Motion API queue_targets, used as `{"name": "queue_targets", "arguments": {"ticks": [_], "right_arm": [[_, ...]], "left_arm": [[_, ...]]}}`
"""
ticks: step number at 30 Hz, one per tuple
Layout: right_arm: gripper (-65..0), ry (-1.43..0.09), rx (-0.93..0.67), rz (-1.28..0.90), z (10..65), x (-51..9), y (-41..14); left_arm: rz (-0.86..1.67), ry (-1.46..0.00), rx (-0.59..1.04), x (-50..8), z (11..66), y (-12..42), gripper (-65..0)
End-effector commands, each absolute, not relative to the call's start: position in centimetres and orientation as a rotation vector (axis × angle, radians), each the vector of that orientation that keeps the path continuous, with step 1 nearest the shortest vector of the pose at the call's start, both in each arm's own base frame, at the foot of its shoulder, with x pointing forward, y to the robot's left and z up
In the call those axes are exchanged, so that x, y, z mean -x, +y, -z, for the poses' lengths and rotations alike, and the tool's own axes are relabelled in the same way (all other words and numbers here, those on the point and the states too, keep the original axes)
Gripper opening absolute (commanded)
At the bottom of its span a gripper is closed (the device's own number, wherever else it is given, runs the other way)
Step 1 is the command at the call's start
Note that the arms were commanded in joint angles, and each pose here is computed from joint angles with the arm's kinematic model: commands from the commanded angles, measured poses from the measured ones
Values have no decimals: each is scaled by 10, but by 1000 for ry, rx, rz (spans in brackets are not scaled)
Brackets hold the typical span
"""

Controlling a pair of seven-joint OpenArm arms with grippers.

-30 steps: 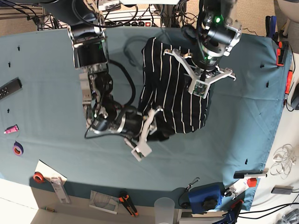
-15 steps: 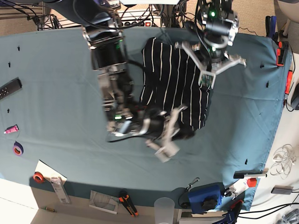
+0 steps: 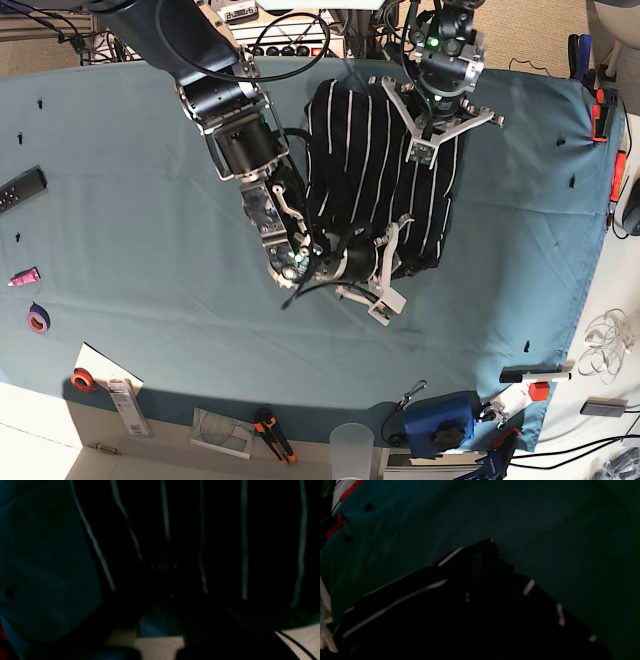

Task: Layout the t-shirt on the table in an organized manner, then fold the t-shirt properly
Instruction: 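Press and tuck the stack's edges with both grippers to square it, then release the shirt and lift both grippers away from the stack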

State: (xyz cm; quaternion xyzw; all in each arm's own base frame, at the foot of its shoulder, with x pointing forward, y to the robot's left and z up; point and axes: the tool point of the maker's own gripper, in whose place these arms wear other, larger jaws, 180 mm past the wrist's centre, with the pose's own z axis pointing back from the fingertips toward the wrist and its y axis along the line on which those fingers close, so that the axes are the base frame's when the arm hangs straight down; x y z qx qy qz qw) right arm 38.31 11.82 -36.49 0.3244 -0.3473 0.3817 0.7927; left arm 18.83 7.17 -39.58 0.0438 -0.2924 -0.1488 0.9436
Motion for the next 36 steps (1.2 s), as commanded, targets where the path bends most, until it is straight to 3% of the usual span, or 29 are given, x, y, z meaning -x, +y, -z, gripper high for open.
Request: {"name": "queue_targets", "arguments": {"ticks": [1, 10, 18, 22, 29, 33, 36], "right_arm": [[-650, -823, -688, -818, 340, -403, 122], [-650, -834, -694, -797, 334, -407, 122], [-650, -890, -862, -695, 265, -414, 105], [-650, -808, -968, -662, 250, -401, 93], [-650, -631, -1140, -597, 283, -350, 98], [-650, -536, -1150, -572, 318, -317, 104], [-650, -518, -1060, -576, 348, -305, 106]], "left_arm": [[308, -487, -76, -168, 413, 71, -650], [286, -506, -115, -173, 402, 89, -650], [234, -849, -112, -219, 303, 90, -650], [232, -951, -105, -230, 282, 88, -650], [185, -1012, -180, -246, 269, 117, -650], [84, -1021, -165, -248, 267, 150, -650], [67, -1018, -141, -246, 267, 168, -650]]}}
